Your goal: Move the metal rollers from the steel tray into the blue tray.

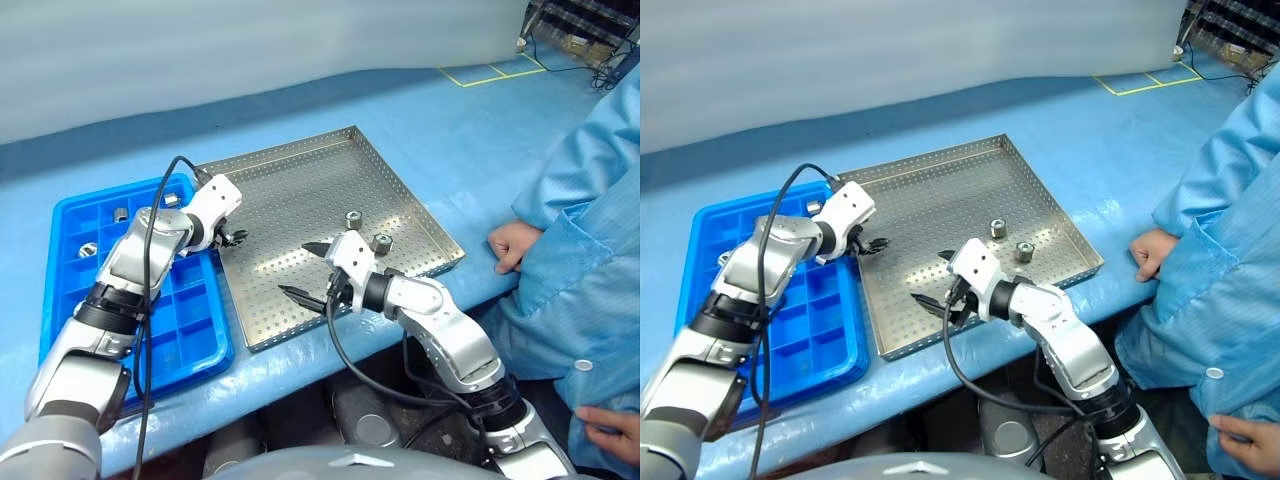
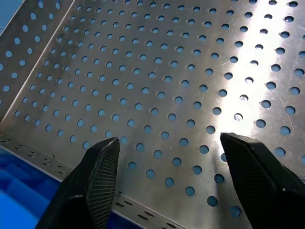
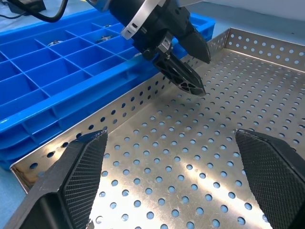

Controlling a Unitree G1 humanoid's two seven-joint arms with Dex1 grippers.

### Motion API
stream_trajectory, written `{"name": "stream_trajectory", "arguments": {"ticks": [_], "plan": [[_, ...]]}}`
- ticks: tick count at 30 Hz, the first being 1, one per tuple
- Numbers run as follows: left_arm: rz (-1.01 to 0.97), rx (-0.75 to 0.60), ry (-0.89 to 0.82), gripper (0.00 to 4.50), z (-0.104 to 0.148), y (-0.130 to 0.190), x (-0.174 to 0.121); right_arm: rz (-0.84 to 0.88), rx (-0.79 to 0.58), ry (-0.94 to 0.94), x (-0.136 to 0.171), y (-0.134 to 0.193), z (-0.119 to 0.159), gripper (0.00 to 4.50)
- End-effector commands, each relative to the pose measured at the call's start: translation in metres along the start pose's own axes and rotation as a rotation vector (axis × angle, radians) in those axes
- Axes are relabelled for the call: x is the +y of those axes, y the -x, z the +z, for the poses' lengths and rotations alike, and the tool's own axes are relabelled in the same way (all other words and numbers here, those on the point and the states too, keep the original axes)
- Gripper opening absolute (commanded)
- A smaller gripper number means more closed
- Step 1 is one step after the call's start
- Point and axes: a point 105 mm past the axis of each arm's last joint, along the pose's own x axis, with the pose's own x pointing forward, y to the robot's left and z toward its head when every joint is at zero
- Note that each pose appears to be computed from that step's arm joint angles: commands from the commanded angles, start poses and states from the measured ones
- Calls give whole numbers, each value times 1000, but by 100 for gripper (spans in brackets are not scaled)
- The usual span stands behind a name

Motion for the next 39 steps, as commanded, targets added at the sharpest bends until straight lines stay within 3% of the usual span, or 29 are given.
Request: {"name": "stream_trajectory", "arguments": {"ticks": [1, 13, 27, 34, 39], "plan": [[27, -52, -79, 365, 25, 10, 15, -8, -47, 24, 2, -1, 10, 450], [64, -18, -159, 365, 29, 20, 44, -25, -75, 22, 2, -7, 13, 450], [33, -110, -41, 365, 44, 32, 59, -53, -83, 21, 1, -10, 11, 450], [-290, -414, 312, 365, 92, 51, 27, -53, -77, 23, 0, -10, 10, 450], [-451, -519, 598, 365, 101, 64, 25, -55, -72, 26, -1, -10, 9, 450]]}}
